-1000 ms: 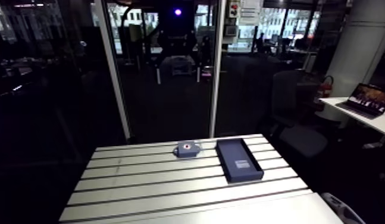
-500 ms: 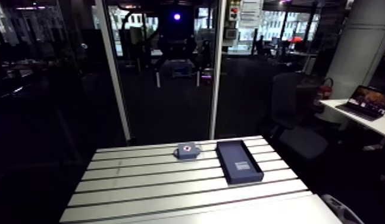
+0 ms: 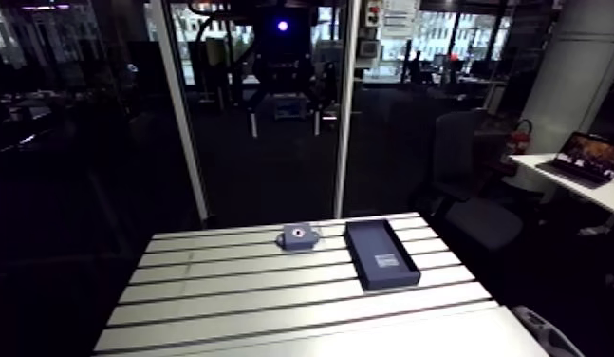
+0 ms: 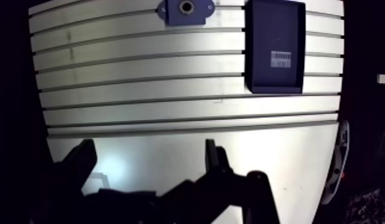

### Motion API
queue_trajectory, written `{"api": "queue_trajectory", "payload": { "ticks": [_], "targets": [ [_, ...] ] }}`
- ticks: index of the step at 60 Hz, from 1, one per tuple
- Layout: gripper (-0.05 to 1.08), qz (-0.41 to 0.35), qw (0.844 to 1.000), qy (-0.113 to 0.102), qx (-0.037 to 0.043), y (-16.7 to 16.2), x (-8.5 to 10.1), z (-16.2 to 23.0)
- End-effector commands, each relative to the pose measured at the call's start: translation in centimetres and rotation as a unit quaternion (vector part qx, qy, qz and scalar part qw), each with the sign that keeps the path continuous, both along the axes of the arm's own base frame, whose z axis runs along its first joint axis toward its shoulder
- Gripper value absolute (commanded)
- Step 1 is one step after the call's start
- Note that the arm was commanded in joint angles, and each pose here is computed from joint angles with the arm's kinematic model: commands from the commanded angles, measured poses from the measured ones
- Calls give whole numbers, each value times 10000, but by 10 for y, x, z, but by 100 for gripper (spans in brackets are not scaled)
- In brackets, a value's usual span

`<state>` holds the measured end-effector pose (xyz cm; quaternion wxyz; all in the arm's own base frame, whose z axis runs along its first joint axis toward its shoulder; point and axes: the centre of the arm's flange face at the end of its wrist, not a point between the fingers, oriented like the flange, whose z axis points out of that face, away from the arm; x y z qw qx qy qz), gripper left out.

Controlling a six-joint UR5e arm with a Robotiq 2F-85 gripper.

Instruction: Pick up the bearing and press it into the housing until flush.

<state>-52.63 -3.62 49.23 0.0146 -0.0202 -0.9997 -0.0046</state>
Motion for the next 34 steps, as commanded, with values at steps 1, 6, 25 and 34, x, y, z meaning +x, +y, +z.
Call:
{"api": "queue_trajectory", "payload": {
  "ticks": [1, 6, 25, 34],
  "targets": [
    [0, -25, 10000, 58, 8, 1, -3, 0],
    [0, -9, 10000, 51, 7, 0, -4, -2],
    [0, -8, 10000, 49, -23, 1, -8, -4],
    [0, -8, 10000, 64, -21, 1, -8, -2]
  ]
}}
